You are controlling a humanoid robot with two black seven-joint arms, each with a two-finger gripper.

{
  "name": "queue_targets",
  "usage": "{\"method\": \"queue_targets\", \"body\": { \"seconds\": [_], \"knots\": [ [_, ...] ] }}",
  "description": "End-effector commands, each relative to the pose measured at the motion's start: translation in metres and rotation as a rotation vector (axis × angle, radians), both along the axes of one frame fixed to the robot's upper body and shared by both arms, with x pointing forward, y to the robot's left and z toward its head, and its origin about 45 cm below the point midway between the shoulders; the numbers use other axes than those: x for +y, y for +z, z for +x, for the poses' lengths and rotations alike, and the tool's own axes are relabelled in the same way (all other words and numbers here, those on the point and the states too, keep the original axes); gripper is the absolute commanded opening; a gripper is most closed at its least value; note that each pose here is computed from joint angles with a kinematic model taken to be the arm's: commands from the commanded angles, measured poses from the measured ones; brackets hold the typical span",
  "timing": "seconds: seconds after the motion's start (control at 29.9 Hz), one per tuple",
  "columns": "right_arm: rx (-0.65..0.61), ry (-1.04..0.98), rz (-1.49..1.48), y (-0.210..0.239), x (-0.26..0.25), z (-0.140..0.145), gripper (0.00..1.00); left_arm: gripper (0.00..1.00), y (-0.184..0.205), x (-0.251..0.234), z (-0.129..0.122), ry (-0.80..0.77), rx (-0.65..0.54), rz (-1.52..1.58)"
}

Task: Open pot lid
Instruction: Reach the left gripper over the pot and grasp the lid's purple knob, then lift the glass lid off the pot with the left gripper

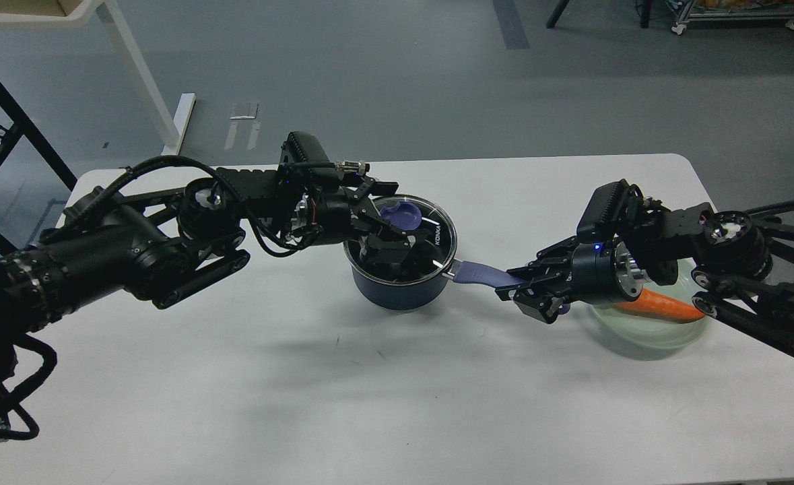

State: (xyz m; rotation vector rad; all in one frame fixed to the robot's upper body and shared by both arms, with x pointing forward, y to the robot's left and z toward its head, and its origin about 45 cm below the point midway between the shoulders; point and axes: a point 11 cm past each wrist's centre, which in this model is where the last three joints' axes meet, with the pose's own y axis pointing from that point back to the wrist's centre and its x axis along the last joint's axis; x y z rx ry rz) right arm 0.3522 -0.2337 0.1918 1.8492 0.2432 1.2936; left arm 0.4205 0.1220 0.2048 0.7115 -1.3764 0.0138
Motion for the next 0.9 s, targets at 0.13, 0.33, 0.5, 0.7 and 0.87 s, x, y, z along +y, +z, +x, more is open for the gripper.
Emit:
{"method": "queue_targets", "body": {
  "seconds": [0.13, 0.33, 0.5, 0.7, 0.87],
  "knots": [
    [0.001, 0.000, 0.000, -0.001, 0.000, 0.000, 0.33, 0.99, -0.008, 0.001, 0.000, 0.014, 0.013, 0.004],
    [0.000, 0.006, 0.007, 0.000, 0.003, -0.001, 0.33, 0.99, -0.014, -0.002, -0.001, 0.018, 0.023, 0.003],
    [0.000, 0.006, 0.007, 0.000, 0.002, -0.001, 0.33, 0.99, -0.021, 0.000, -0.002, 0.025, 0.033, 0.015],
    [-0.001, 0.008, 0.009, 0.001, 0.003, -0.002, 0.33, 0.95, -0.027, 0.002, -0.004, 0.030, 0.038, 0.010],
    [0.001, 0.011, 0.010, 0.001, 0.004, -0.002, 0.33, 0.70, -0.025, 0.002, -0.004, 0.027, 0.020, -0.002]
  ]
}}
